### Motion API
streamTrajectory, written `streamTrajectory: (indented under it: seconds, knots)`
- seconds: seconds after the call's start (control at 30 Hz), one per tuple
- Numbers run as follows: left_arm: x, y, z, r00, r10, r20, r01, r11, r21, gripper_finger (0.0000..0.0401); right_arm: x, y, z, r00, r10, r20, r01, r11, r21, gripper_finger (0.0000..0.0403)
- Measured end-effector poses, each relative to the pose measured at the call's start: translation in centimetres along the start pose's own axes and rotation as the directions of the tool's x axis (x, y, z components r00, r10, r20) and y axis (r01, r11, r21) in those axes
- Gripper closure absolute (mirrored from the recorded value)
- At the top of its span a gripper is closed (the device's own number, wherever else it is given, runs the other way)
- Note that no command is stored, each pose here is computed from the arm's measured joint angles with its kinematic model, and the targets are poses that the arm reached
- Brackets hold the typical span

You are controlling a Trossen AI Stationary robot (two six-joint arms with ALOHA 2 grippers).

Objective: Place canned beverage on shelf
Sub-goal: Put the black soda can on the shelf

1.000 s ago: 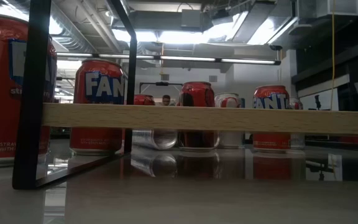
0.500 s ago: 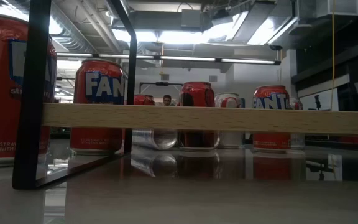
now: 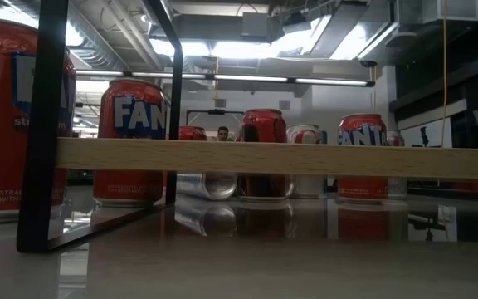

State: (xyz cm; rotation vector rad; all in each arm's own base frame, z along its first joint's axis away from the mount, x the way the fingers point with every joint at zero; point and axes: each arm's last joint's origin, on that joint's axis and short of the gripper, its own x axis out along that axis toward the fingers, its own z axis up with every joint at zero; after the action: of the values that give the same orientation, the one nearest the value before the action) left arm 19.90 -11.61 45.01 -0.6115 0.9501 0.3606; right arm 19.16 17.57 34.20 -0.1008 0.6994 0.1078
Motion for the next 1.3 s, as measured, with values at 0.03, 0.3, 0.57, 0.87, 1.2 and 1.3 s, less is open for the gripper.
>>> streamTrajectory:
  seconds: [0.03,0.3,0.57,0.87,1.2,1.3]
  knots:
    - [-0.1,0.1,0.4,1.0,-0.004,0.016,0.004,1.0,0.0,0.0184,0.0,0.0,0.0,1.0,0.0,0.0,0.0,1.0,0.0,0.0022]
    - [1.7,-1.0,4.5,0.981,-0.099,0.169,0.076,0.988,0.135,0.0184,0.0,0.0,0.0,1.0,0.0,0.0,0.0,1.0,0.0,0.0022]
    - [7.9,-4.4,9.1,0.948,-0.217,0.235,0.108,0.908,0.405,0.0184,0.0,0.0,0.0,1.0,0.0,0.0,0.0,1.0,0.0,0.0022]
    - [15.9,-5.5,9.8,0.989,-0.103,0.104,0.042,0.883,0.468,0.0184,0.0,0.0,0.0,1.0,0.0,0.0,0.0,1.0,0.0,0.0022]
    - [22.3,-6.9,8.0,0.999,-0.026,-0.046,0.045,0.872,0.488,0.0184,0.0,0.0,0.0,1.0,0.0,0.0,0.0,1.0,0.0,0.0022]
    - [23.3,-7.2,7.5,0.997,-0.019,-0.069,0.051,0.868,0.494,0.0184,0.0,0.0,0.0,1.0,0.0,0.0,0.0,1.0,0.0,0.0022]
